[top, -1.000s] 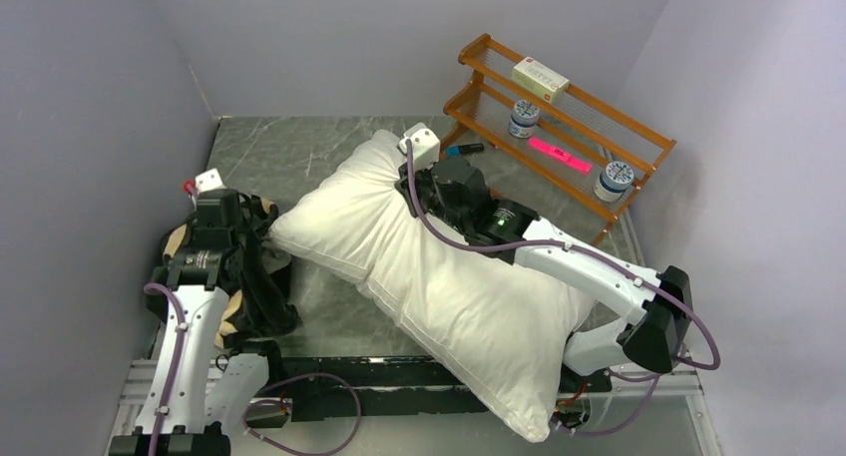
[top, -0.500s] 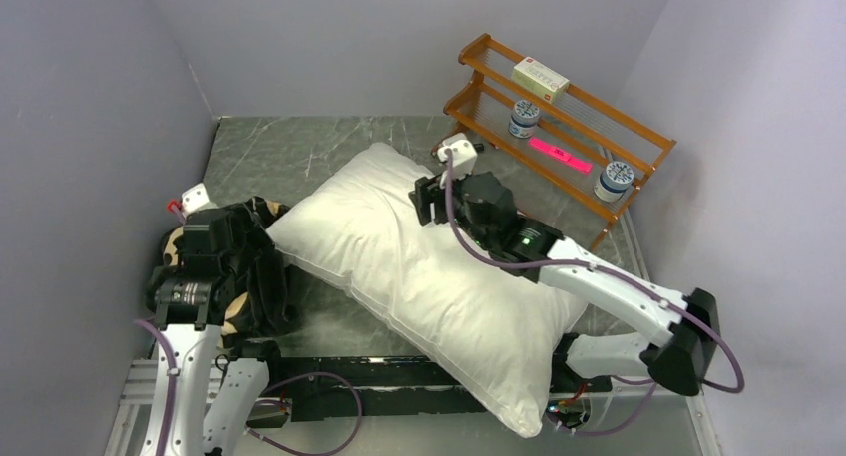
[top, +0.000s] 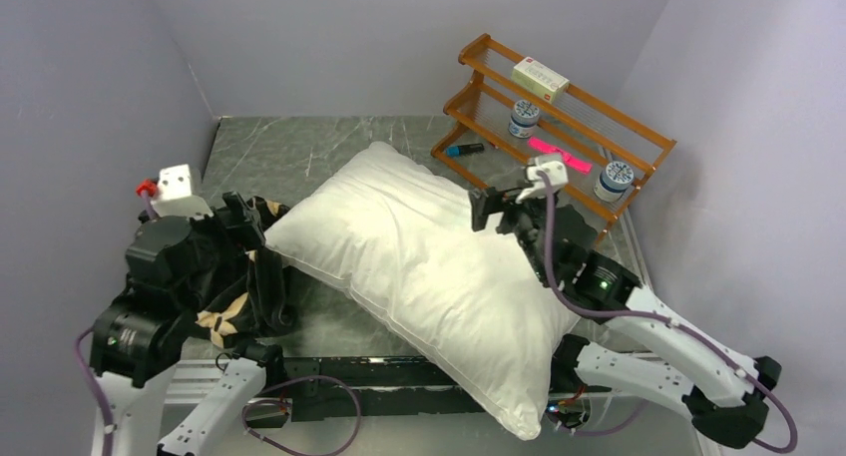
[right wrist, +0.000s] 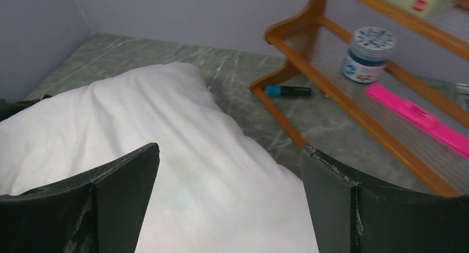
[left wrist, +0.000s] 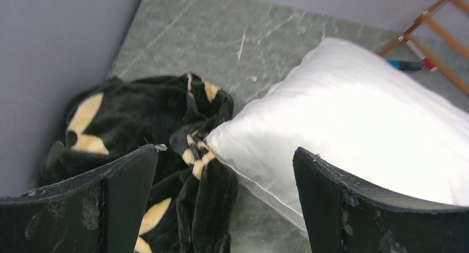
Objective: Remove the pillowcase from the pillow
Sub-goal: Place the pillowcase at the center of the board, then reset both arms
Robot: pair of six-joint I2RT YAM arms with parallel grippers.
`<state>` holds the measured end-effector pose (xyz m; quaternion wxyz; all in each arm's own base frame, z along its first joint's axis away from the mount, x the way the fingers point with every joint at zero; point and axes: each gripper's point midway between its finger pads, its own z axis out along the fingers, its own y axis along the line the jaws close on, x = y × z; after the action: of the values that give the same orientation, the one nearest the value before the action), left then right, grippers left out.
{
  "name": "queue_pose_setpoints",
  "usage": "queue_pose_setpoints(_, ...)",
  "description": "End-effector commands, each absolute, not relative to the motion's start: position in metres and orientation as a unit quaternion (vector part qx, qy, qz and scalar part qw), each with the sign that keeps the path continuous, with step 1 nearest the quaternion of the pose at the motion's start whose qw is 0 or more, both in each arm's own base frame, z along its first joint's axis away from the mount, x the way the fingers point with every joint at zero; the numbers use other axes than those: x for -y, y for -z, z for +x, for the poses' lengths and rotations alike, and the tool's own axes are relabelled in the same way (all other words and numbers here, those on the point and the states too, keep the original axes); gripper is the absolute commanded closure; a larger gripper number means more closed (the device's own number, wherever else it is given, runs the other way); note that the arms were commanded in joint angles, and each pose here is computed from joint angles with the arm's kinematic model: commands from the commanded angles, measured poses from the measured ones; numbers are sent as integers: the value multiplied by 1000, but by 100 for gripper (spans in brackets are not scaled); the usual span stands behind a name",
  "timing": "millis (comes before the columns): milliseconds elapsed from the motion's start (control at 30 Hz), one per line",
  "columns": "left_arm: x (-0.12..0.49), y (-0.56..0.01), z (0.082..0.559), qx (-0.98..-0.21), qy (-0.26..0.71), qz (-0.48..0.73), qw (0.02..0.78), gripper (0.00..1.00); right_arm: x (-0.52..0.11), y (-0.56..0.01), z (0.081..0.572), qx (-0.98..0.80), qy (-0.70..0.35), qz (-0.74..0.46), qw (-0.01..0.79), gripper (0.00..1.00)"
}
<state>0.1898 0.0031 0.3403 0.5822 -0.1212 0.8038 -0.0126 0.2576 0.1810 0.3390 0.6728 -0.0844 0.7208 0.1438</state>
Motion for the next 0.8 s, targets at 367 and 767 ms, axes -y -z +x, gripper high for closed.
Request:
queue_pose_setpoints(367,-49,-400,124,-663,-9,-149,733,3,-45,-353,207,-669,-60,42,739,0)
queue_pose_setpoints(767,-54,-354,137,-615,6,-203,762,3,-23,-317,200,-668,-28,58,741,0)
